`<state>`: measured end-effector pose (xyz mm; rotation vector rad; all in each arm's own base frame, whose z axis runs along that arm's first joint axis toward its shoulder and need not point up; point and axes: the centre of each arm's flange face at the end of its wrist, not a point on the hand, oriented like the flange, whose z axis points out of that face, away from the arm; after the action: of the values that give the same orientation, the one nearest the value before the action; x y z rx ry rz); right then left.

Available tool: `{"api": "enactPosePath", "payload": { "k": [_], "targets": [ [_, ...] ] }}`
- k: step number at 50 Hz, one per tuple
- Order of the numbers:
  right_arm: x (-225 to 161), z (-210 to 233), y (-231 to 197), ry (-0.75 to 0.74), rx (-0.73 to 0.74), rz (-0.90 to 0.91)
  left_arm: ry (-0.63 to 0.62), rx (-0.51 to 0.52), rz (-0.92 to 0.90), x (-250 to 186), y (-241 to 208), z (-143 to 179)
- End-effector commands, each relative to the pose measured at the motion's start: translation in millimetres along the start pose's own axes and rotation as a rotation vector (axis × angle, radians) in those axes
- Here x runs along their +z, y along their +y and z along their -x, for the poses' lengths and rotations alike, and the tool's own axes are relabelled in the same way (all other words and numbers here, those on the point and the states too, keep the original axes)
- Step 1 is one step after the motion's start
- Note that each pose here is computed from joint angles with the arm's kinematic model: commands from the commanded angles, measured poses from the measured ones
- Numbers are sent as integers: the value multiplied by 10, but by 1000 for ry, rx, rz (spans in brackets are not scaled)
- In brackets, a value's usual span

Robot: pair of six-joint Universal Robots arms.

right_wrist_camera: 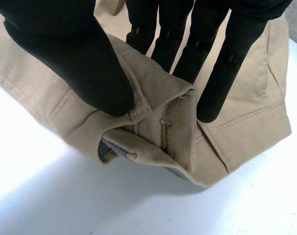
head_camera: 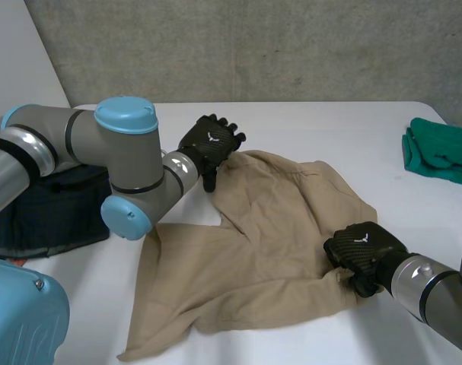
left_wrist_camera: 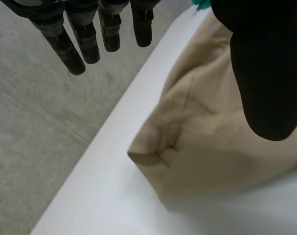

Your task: Fold the laundry.

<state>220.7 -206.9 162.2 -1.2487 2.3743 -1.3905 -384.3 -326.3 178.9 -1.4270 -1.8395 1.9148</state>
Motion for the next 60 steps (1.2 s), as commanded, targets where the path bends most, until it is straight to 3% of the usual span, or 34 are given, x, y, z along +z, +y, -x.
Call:
{"api": "enactPosePath", "payload": {
  "k": [1,9,17,22,37,40,48,53,60],
  "targets": [
    [-4,-5,-10,12,5,-8,47,51,-50,54,-53,-112],
    [18,-22,-2,18,4,-12,173,164,32,32,110,-240],
    [42,-7,28,14,5,-7,279,143,68,32,209,-338],
    [59,-12,46,15,7,-4,281,144,91,56,272,-346],
    [82,-34,57,19,8,-4,221,293,127,146,391,-358],
    [85,-48,51,23,9,-6,137,310,150,156,352,-238],
    [81,-19,39,14,3,-11,-118,298,306,108,483,178],
    [74,33,22,4,-5,-17,-143,279,419,-25,592,236],
    [89,143,-58,-17,-30,-62,-145,202,414,-57,594,243]
  ]
}}
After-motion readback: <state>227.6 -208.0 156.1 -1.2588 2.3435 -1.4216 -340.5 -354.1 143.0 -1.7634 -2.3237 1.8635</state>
